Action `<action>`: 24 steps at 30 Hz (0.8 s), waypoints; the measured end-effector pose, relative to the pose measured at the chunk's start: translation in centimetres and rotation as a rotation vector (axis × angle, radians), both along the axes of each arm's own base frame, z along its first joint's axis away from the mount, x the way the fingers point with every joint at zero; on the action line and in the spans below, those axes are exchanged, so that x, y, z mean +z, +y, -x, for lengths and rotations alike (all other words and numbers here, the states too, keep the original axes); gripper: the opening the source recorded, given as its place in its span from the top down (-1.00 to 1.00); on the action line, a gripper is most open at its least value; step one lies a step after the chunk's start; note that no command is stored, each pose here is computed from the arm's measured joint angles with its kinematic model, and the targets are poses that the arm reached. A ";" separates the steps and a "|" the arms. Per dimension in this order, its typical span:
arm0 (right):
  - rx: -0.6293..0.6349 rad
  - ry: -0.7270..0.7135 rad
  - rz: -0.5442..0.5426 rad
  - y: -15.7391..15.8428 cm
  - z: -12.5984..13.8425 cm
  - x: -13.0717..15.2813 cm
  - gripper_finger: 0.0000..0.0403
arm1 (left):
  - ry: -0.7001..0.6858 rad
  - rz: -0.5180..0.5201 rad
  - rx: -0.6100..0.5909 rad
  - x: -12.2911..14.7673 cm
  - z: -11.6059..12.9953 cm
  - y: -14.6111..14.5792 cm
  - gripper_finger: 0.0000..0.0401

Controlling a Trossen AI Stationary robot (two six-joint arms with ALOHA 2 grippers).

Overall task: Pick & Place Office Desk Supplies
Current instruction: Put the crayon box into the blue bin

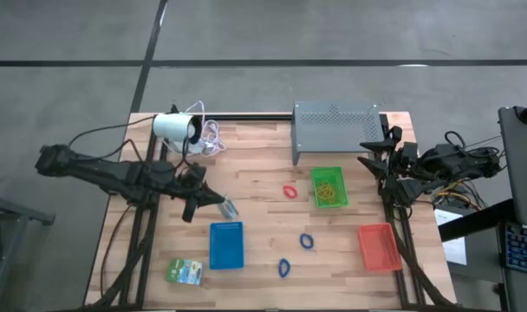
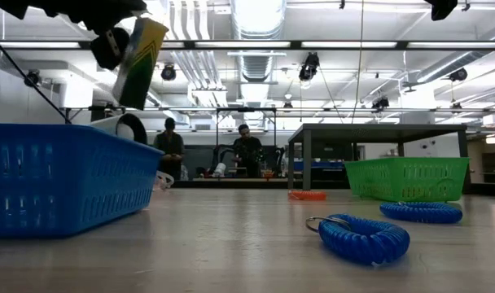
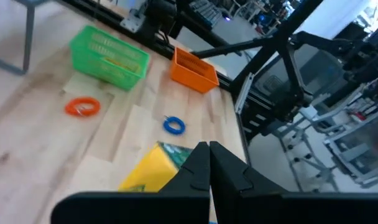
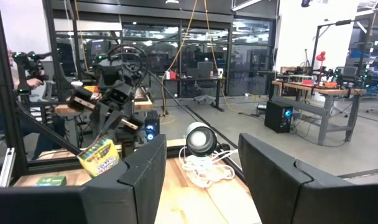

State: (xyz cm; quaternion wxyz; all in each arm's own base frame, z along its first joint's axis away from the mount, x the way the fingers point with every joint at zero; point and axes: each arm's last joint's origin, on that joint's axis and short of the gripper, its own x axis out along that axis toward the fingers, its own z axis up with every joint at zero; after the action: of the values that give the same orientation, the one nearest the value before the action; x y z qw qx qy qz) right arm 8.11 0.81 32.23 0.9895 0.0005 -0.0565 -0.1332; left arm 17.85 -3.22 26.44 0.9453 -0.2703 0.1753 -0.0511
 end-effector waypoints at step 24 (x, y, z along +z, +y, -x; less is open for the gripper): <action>0.000 0.000 0.000 0.0 0.0 0.0 0.01 | 0.145 0.152 -0.038 -3.9 -3.6 -5.6 1.00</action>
State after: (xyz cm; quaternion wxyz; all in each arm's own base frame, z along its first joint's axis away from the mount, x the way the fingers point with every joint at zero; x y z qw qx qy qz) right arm 8.11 0.80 32.23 0.9895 0.0005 -0.0565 -0.1333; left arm 21.45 -8.78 22.54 0.9058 -0.3407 0.2440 -0.0623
